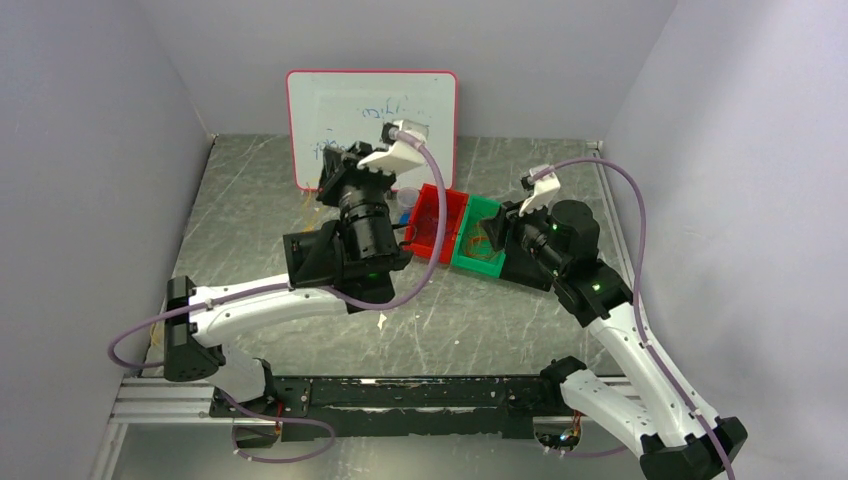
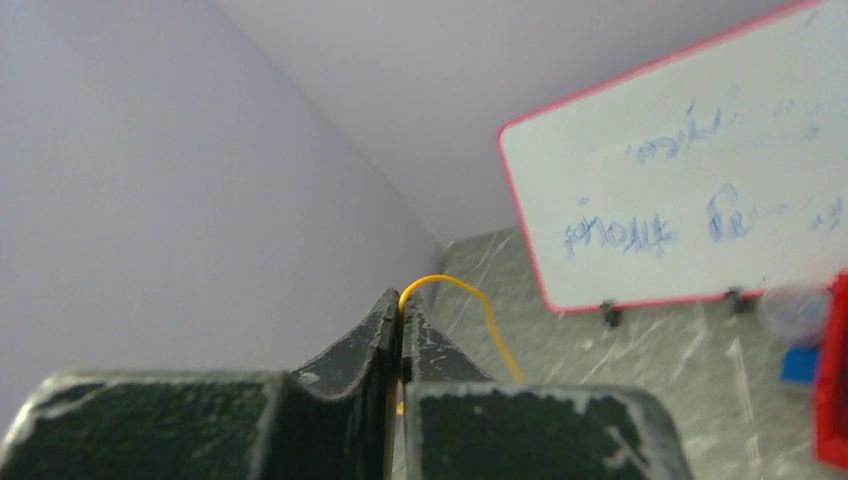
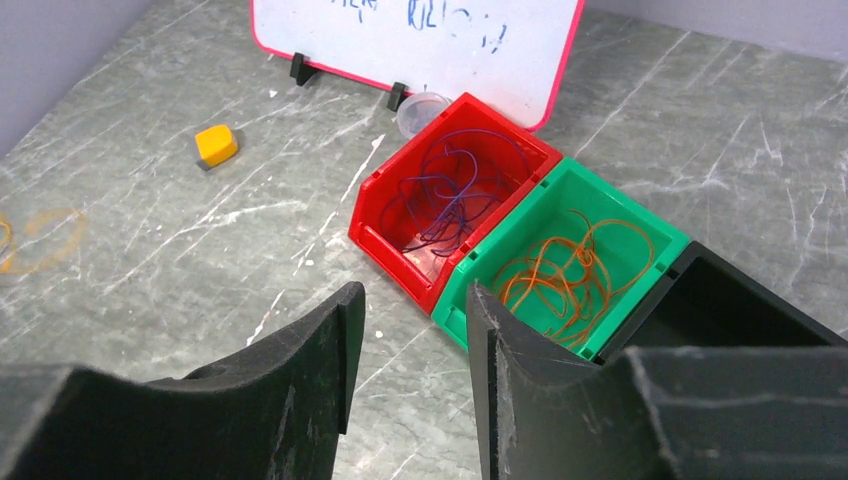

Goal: Untangle the cables

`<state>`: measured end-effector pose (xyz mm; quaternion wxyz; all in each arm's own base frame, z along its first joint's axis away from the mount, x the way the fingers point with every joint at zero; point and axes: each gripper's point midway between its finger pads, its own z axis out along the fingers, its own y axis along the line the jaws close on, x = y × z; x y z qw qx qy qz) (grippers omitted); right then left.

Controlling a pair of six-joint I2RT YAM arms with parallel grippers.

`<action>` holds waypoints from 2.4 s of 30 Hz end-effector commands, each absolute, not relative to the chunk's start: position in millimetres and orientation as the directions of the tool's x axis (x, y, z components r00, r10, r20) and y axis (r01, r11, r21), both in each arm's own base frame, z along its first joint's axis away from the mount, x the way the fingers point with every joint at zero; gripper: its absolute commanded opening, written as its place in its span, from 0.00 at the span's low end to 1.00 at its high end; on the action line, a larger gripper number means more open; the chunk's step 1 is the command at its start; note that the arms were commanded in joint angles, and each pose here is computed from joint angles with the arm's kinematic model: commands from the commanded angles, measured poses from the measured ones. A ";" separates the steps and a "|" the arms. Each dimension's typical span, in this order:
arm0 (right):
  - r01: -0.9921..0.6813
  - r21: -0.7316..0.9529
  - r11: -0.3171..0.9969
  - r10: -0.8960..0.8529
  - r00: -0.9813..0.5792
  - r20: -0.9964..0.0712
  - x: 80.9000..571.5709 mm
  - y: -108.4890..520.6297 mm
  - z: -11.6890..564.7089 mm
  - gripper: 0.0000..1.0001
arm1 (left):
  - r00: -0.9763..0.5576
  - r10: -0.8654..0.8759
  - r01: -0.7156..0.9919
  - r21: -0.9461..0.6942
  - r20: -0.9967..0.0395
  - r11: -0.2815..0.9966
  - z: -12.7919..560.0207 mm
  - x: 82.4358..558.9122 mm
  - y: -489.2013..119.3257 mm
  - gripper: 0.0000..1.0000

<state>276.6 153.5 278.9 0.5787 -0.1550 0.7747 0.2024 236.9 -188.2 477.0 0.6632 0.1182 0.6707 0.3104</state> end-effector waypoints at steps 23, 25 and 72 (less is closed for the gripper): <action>-0.438 0.099 0.893 0.004 -0.211 -0.978 267.0 136.5 304.7 0.50 | 0.341 0.278 0.562 0.432 -0.898 0.706 566.8 277.3 -302.1 0.07; -0.444 0.101 0.891 0.011 -0.200 -0.980 266.3 137.2 304.2 0.51 | 0.329 0.275 0.587 0.424 -0.903 0.690 560.1 274.0 -303.4 0.07; -0.945 -0.024 0.326 0.372 0.152 -0.916 231.5 329.1 379.6 0.56 | 0.422 0.045 0.680 0.350 -0.905 0.645 619.6 207.3 -259.8 0.07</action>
